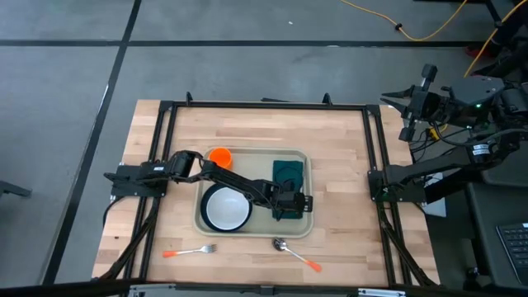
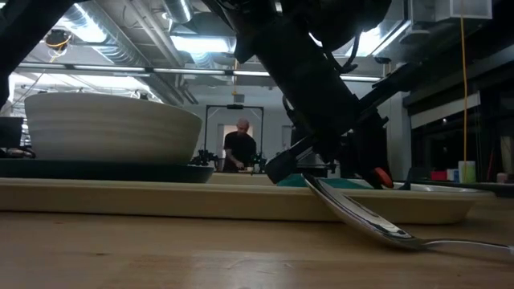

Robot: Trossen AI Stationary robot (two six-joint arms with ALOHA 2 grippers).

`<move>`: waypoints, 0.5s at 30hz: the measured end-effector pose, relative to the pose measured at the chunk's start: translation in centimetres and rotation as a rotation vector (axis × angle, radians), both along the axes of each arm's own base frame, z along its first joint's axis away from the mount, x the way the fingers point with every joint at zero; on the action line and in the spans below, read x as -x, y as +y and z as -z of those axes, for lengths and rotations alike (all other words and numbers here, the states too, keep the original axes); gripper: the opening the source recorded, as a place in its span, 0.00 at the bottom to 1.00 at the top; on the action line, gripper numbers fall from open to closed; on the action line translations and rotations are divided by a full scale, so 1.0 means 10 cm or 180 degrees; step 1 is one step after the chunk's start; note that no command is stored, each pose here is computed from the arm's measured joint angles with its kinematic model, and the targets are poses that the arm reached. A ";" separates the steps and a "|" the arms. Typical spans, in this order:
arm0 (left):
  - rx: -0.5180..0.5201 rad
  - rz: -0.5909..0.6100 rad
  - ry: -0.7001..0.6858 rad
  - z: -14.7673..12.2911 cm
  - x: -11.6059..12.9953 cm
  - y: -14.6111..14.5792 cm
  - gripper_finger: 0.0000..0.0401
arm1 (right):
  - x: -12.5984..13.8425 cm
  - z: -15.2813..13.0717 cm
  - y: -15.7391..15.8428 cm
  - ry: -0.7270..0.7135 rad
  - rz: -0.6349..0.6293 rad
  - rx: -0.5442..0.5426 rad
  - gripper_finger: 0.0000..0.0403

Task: Set up tray
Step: Put the orange knife on the dark green napkin

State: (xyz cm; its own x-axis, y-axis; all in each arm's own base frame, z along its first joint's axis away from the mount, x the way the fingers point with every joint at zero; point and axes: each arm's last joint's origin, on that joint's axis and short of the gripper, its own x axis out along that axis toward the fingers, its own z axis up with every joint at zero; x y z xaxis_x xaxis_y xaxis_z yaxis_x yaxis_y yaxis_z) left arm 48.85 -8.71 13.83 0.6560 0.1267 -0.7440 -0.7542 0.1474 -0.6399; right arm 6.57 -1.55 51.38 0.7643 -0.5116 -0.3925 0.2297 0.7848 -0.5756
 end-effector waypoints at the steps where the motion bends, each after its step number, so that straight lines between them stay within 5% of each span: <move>1: 0.0016 -0.0013 -0.0001 0.00 0.00 -0.01 0.02 | 0.00 0.00 0.00 0.0001 0.0000 0.0000 0.12; 15: 0.0064 -0.0219 -0.0022 0.01 0.05 -0.16 0.02 | 0.00 0.00 0.00 0.0002 -0.0001 0.0001 0.12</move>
